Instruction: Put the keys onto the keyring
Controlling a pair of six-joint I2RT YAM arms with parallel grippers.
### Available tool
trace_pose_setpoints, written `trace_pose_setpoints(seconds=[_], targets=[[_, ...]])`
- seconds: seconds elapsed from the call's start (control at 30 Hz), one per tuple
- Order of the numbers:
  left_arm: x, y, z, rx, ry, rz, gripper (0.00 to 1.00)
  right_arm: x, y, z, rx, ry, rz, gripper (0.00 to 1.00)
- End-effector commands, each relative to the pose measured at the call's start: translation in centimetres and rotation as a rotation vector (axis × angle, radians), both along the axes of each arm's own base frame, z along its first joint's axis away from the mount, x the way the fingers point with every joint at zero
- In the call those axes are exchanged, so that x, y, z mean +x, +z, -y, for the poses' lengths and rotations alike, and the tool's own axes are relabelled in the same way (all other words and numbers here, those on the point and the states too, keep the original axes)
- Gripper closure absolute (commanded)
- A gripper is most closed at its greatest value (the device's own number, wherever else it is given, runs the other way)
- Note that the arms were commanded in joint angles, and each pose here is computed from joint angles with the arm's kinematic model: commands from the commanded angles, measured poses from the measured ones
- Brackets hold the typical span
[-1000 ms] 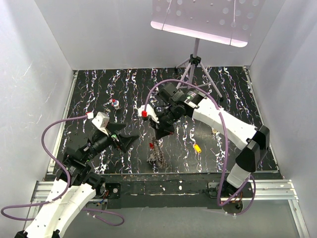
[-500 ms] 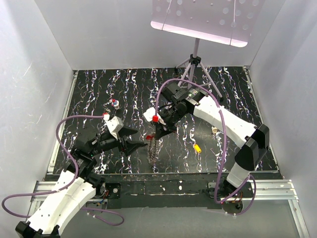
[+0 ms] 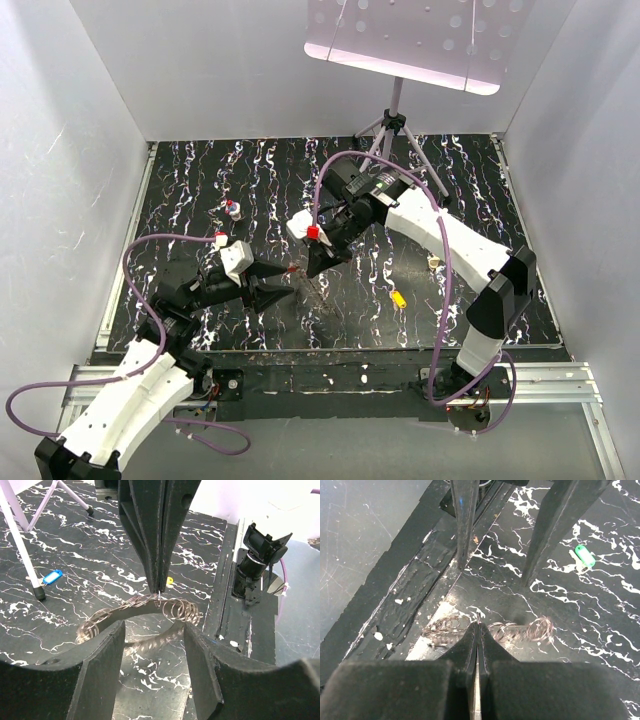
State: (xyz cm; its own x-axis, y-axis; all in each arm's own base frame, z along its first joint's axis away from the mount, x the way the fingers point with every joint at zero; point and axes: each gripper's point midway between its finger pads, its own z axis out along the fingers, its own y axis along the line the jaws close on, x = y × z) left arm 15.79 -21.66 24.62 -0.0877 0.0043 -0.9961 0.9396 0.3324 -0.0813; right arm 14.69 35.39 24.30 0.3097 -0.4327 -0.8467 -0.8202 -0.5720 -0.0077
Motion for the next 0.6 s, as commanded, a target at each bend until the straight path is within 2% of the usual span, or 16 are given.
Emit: trace_pose_setpoints(seconds=[0.0,0.27,0.57], targets=[[0.31,0.33,0.10,-0.013,0.004,0.007,0.51,-0.49,2.97,-0.87,0.091,0.029,-0.020,0.99],[0.72,0.76,0.51,-0.047,0.005,-0.006,0.51,-0.20,3.38,-1.37,0.095,0.010,-0.042,0.99],[0.52,0.41,0.83,-0.044,-0.014,-0.031,0.60,0.06,3.43,-1.68,0.090,-0.020,-0.058,0.99]])
